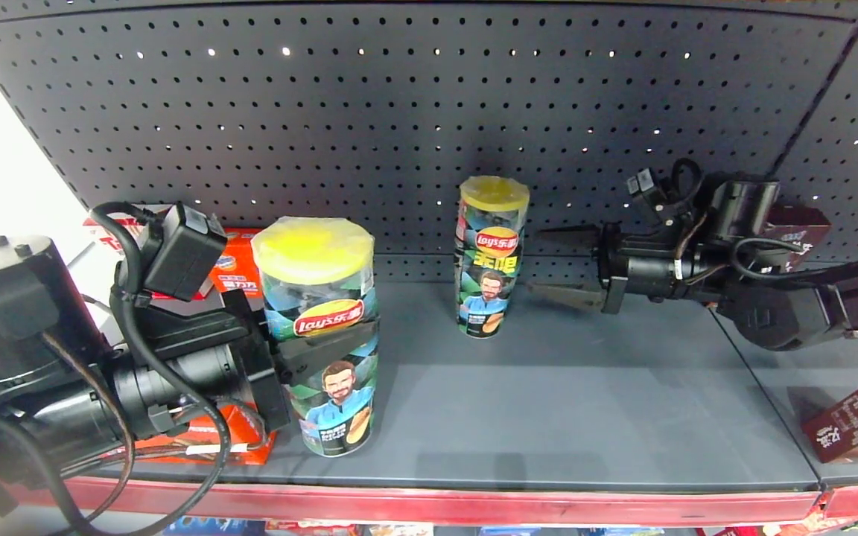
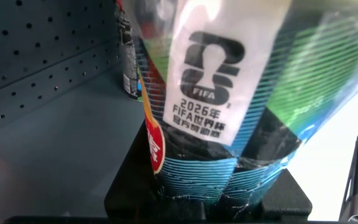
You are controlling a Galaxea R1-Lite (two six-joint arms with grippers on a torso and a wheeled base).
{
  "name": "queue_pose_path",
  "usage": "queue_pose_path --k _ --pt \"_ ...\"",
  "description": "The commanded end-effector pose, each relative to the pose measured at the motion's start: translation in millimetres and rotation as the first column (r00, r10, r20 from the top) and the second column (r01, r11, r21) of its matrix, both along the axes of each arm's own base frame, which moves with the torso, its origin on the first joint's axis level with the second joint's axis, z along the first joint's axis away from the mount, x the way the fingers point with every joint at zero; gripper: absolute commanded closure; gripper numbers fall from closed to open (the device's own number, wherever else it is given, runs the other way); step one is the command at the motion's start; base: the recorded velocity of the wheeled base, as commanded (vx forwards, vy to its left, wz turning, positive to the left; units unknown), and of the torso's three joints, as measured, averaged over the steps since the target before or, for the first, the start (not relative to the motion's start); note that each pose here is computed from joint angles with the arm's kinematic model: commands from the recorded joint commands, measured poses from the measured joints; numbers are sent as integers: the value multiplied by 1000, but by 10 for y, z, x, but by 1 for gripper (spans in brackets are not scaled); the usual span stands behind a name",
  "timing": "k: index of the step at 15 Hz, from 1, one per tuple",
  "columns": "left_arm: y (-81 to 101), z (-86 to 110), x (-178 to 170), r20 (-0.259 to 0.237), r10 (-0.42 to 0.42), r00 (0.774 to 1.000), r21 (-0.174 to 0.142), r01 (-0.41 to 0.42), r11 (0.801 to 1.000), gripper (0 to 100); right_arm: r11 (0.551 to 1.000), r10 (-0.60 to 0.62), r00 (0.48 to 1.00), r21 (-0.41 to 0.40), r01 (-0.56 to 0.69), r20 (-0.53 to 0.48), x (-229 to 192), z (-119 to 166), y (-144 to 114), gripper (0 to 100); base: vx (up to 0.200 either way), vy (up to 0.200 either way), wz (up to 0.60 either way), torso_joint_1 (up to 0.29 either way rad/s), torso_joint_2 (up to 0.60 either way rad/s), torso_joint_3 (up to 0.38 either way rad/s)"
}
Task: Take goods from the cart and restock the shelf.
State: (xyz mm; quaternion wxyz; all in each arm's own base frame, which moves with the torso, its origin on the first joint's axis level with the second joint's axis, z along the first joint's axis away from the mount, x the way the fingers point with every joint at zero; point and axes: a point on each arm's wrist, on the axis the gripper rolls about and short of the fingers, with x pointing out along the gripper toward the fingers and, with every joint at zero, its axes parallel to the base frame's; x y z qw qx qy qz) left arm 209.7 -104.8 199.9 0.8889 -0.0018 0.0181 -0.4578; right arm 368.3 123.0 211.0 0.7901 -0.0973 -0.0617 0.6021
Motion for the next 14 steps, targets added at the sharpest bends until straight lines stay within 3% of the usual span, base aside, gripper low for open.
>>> queue_pose_path --k 1,14 --pt "14 -4 6 -1 6 1000 1 -6 1000 100 1000 11 999 -4 -12 -33 118 -138 36 0 0 0 0 0 0 0" --pt "55 -23 28 -7 25 1000 5 -25 1000 100 995 95 992 17 -94 -82 454 -417 579 0 0 0 0 0 0 0"
